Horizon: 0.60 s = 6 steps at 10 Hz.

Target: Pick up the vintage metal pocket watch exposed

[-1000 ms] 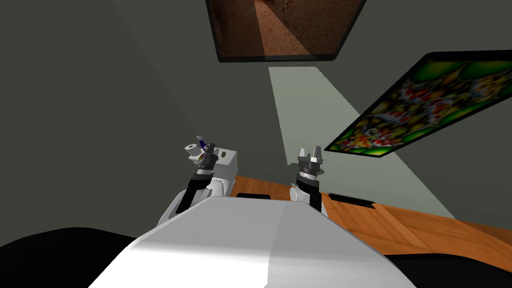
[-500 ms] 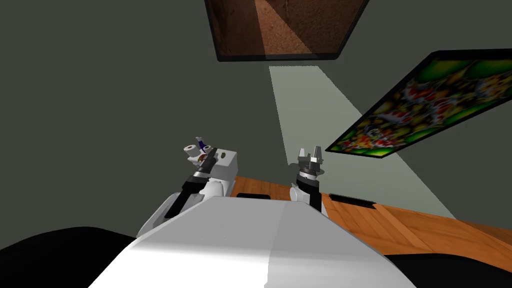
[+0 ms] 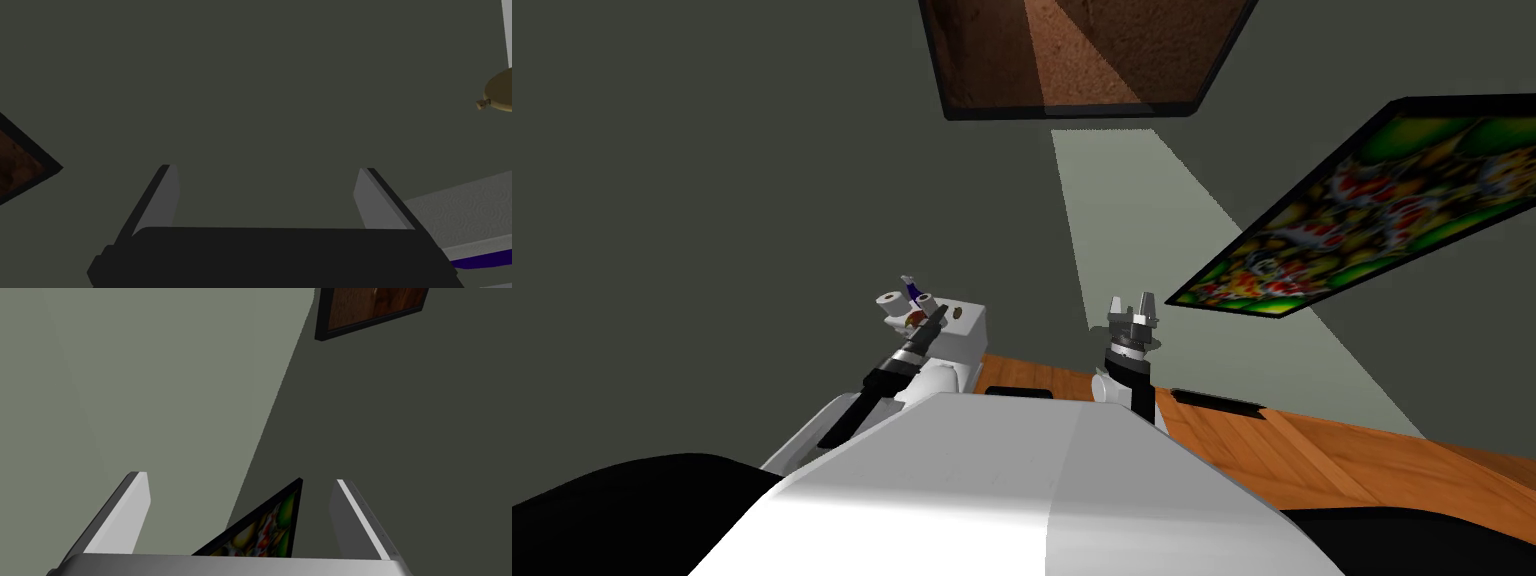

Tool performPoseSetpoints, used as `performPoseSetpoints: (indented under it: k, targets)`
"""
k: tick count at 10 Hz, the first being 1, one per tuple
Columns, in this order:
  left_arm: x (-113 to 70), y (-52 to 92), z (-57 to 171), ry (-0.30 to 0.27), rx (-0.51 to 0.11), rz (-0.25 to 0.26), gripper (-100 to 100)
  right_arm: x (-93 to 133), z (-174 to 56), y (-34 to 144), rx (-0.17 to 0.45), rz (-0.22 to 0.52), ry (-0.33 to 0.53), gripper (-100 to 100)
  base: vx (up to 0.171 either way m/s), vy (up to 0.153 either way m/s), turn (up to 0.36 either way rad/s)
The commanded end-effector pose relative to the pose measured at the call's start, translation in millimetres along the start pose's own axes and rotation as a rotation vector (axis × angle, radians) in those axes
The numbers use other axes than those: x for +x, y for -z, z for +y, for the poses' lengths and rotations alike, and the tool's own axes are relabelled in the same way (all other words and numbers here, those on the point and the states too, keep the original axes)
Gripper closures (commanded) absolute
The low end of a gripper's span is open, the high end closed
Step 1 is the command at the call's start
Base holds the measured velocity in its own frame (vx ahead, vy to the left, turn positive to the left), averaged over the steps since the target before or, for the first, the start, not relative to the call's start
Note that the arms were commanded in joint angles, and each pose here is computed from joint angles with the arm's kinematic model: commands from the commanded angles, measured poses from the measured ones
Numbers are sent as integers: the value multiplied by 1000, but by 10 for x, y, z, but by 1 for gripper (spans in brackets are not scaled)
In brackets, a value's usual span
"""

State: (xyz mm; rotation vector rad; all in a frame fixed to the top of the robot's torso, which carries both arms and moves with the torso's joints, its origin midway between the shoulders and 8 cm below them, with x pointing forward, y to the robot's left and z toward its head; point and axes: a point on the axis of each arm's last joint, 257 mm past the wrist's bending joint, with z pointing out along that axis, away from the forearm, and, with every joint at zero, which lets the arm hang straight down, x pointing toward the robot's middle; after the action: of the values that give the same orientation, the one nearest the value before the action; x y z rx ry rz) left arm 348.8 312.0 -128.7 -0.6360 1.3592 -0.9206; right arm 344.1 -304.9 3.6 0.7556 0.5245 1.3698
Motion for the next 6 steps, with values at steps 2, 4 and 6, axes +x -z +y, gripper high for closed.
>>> performPoseSetpoints:
  k: [2,4,6]
  targets:
    - [58,131,240,-55,-91,68,-100,0,0,0,0,0,0,0,35,13,-20]
    - [81,199,348,-90,-130,111,-100,0,0,0,0,0,0,0,30,10,-17]
    - [95,271,456,-120,-170,148,-100,0,0,0,0,0,0,0,39,5,-26]
